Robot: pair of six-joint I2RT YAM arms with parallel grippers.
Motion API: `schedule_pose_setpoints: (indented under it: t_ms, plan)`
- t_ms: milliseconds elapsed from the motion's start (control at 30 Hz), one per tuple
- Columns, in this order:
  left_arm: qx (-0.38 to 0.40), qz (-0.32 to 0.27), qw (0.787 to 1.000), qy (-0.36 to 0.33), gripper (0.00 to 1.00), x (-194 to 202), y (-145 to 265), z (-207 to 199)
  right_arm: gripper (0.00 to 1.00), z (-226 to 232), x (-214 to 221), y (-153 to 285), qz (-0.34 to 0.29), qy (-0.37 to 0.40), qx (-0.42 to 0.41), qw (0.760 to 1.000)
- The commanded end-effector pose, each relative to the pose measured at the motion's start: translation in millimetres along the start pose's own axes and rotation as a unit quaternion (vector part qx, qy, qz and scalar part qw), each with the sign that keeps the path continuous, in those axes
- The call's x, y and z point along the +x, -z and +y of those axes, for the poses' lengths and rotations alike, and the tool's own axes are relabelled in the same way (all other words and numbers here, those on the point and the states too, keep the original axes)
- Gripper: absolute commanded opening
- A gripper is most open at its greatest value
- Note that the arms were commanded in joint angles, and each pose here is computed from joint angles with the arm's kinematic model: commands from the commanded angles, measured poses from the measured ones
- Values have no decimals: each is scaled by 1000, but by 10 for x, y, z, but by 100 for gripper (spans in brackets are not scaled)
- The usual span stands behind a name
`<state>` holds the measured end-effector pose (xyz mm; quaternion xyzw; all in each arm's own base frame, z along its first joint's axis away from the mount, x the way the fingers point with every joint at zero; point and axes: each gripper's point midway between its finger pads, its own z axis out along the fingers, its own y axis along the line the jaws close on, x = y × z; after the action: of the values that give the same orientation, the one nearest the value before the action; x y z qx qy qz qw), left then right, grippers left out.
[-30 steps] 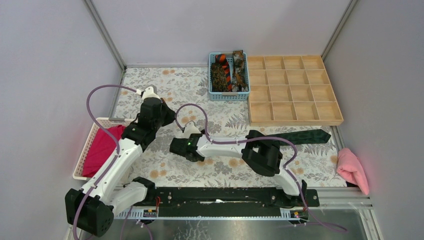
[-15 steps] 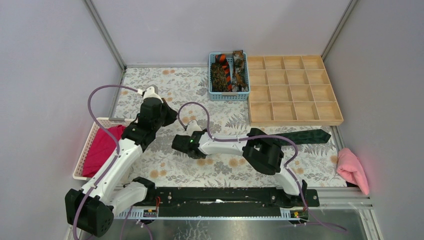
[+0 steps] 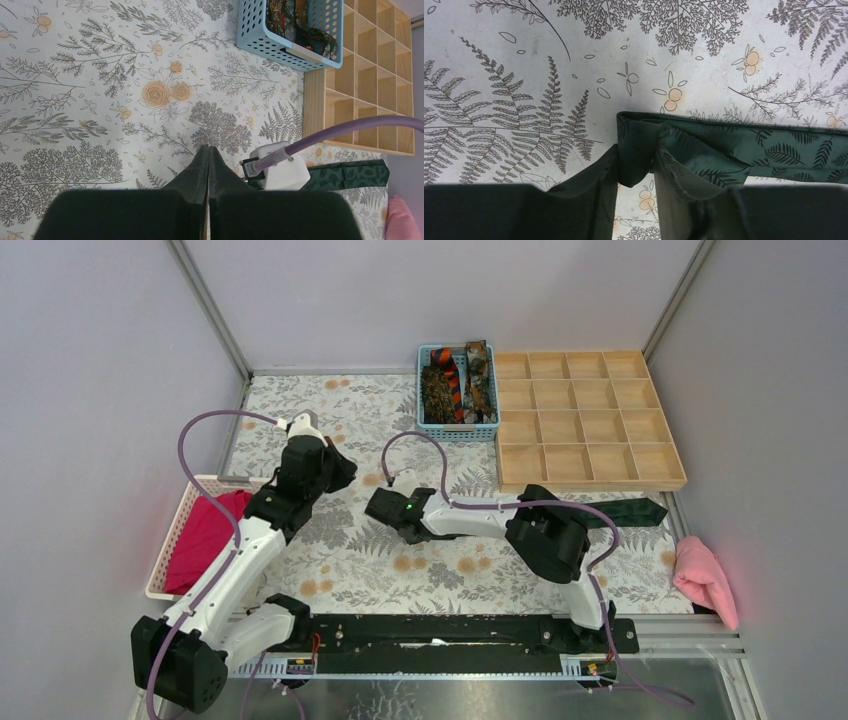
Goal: Roll the ties
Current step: Roll the tie at the center of the board.
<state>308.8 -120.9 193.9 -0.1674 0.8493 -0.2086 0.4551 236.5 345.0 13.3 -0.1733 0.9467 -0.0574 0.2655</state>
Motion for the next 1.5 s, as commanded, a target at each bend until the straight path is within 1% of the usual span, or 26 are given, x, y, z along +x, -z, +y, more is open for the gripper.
schedule_pose_setpoints:
  t_ms: [0, 167, 267, 467, 533, 567, 633, 767, 800, 900, 1033, 1133, 1267, 1367, 1467]
  plan:
    - [4, -25, 1000, -2, 0, -78, -27, 14, 32, 5, 294, -106, 44, 1, -32, 999]
    - [1, -24, 1000, -4, 0, -33, -78, 50, 29, 28, 1, 98, -5, -13, -80, 997]
    - [6, -18, 1000, -1, 0, 9, -134, 45, 28, -16, -179, 239, -39, -8, -96, 995]
    - [14, -6, 1000, 1, 0, 93, -251, 32, 28, -34, -369, 458, -72, -25, -174, 982]
    - [14, -8, 1000, 0, 0, 104, -267, 40, 28, -11, -393, 492, -80, -37, -214, 973]
    - [13, -7, 1000, -1, 0, 118, -275, 53, 28, 61, -439, 563, -85, -47, -255, 962]
    - [10, -9, 1000, -2, 0, 116, -284, 69, 28, 79, -435, 565, -82, -59, -291, 951]
    - [10, -8, 1000, -2, 0, 127, -306, 71, 27, 132, -466, 539, -76, -61, -336, 937]
    - [10, -8, 1000, -3, 0, 134, -313, 76, 28, 193, -503, 569, -80, -61, -359, 928]
    - [5, -5, 1000, -5, 0, 147, -335, 96, 27, 299, -532, 594, -82, -58, -394, 914]
    - [4, -5, 1000, -8, 0, 145, -341, 101, 27, 386, -565, 617, -88, -54, -417, 903]
    - [5, -5, 1000, -8, 0, 156, -358, 102, 27, 370, -566, 560, -85, -56, -414, 904]
    - [9, 6, 1000, -8, 0, 222, -435, 104, 27, 309, -549, 545, -93, -68, -426, 897]
    - [19, 9, 1000, -6, 0, 250, -484, 71, 27, 233, -546, 557, -99, -88, -453, 882]
    - [29, 11, 1000, -5, 0, 258, -516, 33, 27, 200, -561, 604, -111, -111, -488, 859]
